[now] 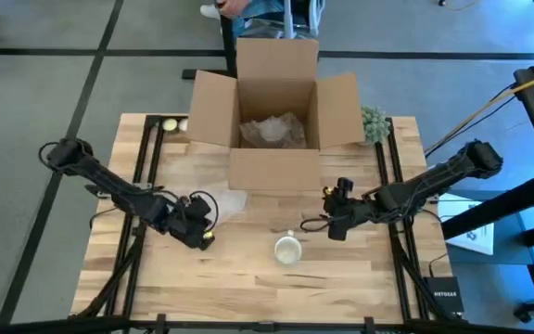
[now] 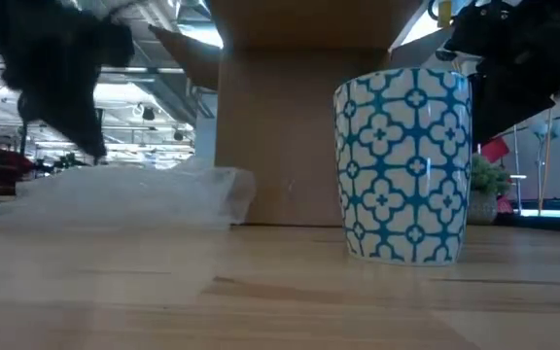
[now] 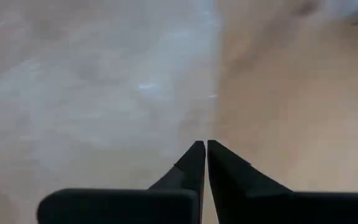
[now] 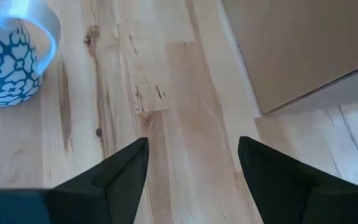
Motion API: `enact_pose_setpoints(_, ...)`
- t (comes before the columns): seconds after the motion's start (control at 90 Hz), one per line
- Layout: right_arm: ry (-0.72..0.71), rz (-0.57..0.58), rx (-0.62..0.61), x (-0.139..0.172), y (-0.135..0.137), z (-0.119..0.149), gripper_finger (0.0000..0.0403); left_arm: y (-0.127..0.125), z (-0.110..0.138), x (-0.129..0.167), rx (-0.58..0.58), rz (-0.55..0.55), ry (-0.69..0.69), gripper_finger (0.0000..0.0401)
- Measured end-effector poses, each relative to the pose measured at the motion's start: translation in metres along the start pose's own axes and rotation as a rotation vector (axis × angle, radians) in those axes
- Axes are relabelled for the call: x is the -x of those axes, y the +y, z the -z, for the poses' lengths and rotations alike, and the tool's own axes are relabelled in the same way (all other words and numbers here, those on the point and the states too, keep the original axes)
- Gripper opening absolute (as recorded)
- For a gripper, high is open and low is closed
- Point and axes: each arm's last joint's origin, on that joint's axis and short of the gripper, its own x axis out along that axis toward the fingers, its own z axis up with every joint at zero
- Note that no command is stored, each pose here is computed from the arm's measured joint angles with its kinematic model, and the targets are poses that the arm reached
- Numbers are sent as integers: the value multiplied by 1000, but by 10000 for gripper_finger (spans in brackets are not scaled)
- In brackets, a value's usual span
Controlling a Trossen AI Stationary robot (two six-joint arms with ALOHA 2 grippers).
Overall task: Wrap mug
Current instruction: Wrap the mug with the bubble wrap
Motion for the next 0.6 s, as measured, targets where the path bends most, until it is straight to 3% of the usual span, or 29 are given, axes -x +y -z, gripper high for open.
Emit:
enact_pose_setpoints(0.222,-1,0,0,0,0,0,236,-26,-14,30,-87,72,-128,0)
enact_pose_setpoints(0.422,-1,0,0,0,0,0,236,-10,-12,26,-48,-73,-81,0)
enact_pose_setpoints(0.6,-1,-1,14,0,0,0,236,20,-21,20,63,-294,-29,25)
